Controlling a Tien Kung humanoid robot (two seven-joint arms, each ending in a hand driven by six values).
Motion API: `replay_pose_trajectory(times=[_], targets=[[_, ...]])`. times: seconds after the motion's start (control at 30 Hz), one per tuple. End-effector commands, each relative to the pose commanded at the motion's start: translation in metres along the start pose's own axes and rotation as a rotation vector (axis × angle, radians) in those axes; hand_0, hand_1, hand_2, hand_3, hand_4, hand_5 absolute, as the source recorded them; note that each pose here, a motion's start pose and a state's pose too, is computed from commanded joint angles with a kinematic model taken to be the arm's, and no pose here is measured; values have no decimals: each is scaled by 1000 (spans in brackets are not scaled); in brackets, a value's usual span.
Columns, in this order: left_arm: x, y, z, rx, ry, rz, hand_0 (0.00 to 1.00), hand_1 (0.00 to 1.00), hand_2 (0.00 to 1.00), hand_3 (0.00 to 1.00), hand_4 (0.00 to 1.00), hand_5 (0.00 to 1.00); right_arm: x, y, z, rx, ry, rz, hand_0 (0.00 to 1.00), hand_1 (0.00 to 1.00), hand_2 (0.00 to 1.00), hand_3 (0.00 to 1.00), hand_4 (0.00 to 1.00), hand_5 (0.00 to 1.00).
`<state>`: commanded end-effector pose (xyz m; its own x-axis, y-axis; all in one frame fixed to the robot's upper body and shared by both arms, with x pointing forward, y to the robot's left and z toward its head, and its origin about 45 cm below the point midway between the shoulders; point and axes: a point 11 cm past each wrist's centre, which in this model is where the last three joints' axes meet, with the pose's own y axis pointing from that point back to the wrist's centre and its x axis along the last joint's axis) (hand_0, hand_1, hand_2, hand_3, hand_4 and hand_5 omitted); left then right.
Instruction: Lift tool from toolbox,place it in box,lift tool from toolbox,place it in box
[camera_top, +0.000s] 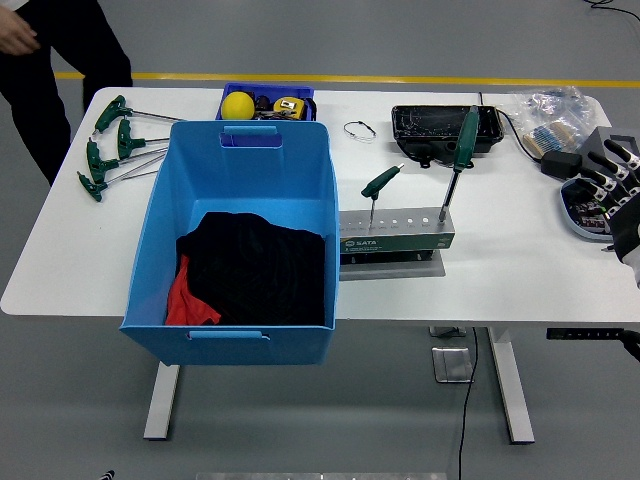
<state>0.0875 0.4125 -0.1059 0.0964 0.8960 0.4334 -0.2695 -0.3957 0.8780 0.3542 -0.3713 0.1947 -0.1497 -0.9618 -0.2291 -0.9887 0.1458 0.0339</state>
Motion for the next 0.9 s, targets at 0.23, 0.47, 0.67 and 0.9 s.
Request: replay_pose_trajectory(times=[0.23,0.47,0.67,0.9], targets=[[-1,0,1,-5,8,1,797,846,872,768,755,708,-1,0,-2,14,15,2,712,641,741,767,998,914],[-1,0,-1,-6,13,2,796,847,869,768,754,704,2,0,-5,52,28,31,727,683,780,796,998,912],[0,0,1,-12,20,5,796,845,869,765,751,701,2,-1,-11,83,24,43,749,720,812,822,998,909],[0,0,4,-14,30,8,798,844,867,762,748,697,2,-1,-12,95,41,46,749,728,813,825,998,911]])
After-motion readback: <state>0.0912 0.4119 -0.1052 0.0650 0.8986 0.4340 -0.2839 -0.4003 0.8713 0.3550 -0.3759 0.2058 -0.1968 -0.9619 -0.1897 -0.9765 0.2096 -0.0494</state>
